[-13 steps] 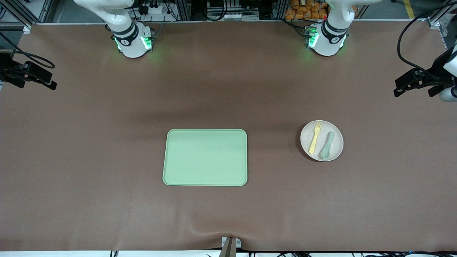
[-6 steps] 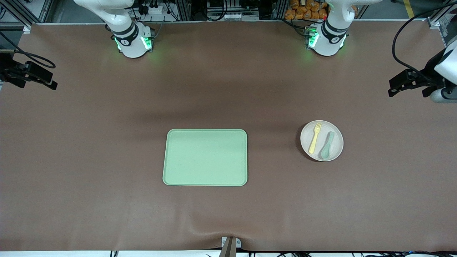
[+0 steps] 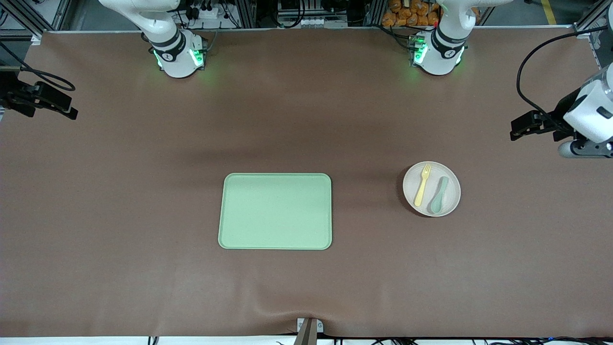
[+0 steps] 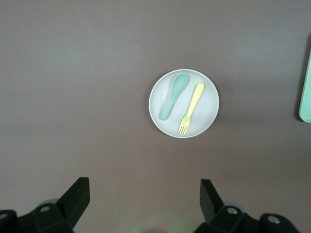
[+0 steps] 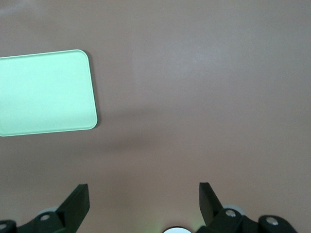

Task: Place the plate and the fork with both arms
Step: 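Move the left gripper toward the white plate's rim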

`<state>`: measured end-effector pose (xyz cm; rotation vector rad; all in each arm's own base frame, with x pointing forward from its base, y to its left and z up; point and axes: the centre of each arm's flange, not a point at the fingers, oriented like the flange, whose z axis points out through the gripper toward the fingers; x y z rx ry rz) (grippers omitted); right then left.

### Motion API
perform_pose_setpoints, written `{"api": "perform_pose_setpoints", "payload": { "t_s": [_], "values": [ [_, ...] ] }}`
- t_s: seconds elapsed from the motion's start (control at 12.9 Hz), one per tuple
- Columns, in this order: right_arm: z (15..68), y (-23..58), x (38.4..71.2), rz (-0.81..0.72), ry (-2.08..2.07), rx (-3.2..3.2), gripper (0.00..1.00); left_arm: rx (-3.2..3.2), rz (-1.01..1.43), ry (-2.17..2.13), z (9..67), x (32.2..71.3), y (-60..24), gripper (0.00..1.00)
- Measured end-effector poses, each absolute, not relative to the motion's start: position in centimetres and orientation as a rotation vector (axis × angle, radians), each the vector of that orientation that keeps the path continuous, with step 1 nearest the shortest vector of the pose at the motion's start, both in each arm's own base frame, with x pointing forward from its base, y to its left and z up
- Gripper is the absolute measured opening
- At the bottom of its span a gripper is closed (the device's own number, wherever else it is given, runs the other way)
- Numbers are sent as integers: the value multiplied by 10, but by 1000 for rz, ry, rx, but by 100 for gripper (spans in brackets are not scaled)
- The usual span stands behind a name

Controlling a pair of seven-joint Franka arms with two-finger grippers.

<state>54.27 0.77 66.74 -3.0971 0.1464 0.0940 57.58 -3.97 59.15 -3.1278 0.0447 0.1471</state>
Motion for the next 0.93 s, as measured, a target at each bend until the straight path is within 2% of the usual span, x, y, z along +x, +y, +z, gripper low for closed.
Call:
{"api": "perform_pose_setpoints", "payload": {
  "t_s": [0.93],
  "values": [
    [665, 8, 542, 111, 146, -3097, 100, -3135, 132, 118, 503, 604, -38, 100]
  ]
}}
